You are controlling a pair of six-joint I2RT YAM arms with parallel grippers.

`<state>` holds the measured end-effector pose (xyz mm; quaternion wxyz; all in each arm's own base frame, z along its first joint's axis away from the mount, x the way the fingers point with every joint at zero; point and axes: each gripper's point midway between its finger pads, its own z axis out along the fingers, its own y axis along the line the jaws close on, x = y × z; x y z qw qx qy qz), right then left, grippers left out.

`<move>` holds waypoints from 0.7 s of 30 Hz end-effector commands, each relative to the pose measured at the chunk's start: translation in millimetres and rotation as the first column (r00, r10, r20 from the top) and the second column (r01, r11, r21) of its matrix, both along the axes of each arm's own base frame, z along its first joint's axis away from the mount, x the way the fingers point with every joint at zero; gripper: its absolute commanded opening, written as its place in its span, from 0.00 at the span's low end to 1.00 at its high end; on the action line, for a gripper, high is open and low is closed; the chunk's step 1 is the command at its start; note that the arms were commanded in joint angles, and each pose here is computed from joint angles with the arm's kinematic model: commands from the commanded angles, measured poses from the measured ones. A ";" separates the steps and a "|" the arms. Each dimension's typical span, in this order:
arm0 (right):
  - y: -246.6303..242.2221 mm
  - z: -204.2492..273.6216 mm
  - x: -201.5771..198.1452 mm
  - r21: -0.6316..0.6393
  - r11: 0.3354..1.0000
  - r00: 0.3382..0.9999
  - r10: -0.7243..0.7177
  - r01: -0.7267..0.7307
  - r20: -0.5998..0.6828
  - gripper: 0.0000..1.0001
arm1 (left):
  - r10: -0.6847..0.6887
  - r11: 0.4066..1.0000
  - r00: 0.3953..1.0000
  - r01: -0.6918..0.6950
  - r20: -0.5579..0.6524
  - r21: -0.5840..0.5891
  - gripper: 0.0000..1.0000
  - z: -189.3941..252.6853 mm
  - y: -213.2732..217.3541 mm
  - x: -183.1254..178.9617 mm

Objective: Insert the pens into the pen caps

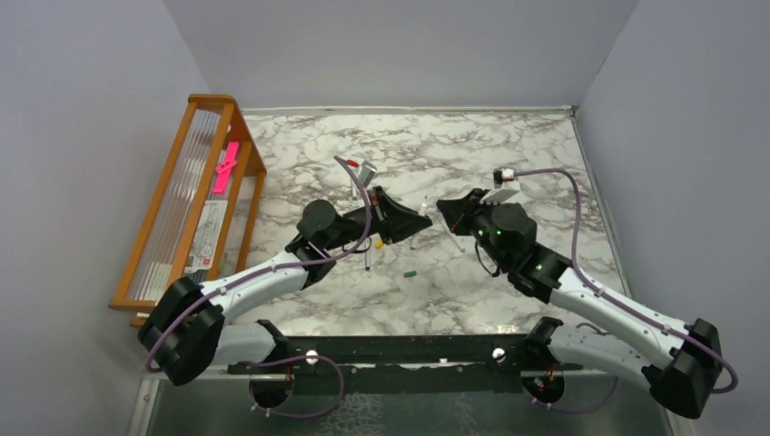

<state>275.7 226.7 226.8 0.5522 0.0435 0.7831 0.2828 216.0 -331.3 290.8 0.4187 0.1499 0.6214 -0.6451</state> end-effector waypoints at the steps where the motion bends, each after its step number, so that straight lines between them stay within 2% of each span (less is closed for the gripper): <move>1: -5.7 63.0 -12.4 0.223 0.974 0.983 0.004 -0.045 0.184 0.01 | 0.026 0.998 0.996 -0.022 0.087 -0.053 0.00 17.6 -10.5 -11.2; 4: -18.1 91.4 -24.1 0.286 0.955 0.958 -0.011 -0.075 0.288 0.01 | -0.001 0.999 0.997 0.006 0.083 -0.051 0.00 17.9 -17.7 -14.9; 6: -19.7 103.2 -30.5 0.280 0.954 0.941 0.007 -0.108 0.337 0.01 | -0.005 0.998 0.997 0.009 0.077 -0.057 0.00 16.8 -21.6 -14.4; 12: -15.5 119.4 -44.8 0.296 0.935 0.911 0.063 -0.197 0.407 0.01 | -0.055 0.994 0.997 0.060 0.062 -0.089 0.00 16.6 -37.3 -16.3; 21: -11.0 122.6 -47.7 0.265 0.937 0.897 0.098 -0.229 0.431 0.01 | -0.101 0.987 0.992 0.110 0.081 -0.115 0.00 25.9 -43.0 -22.9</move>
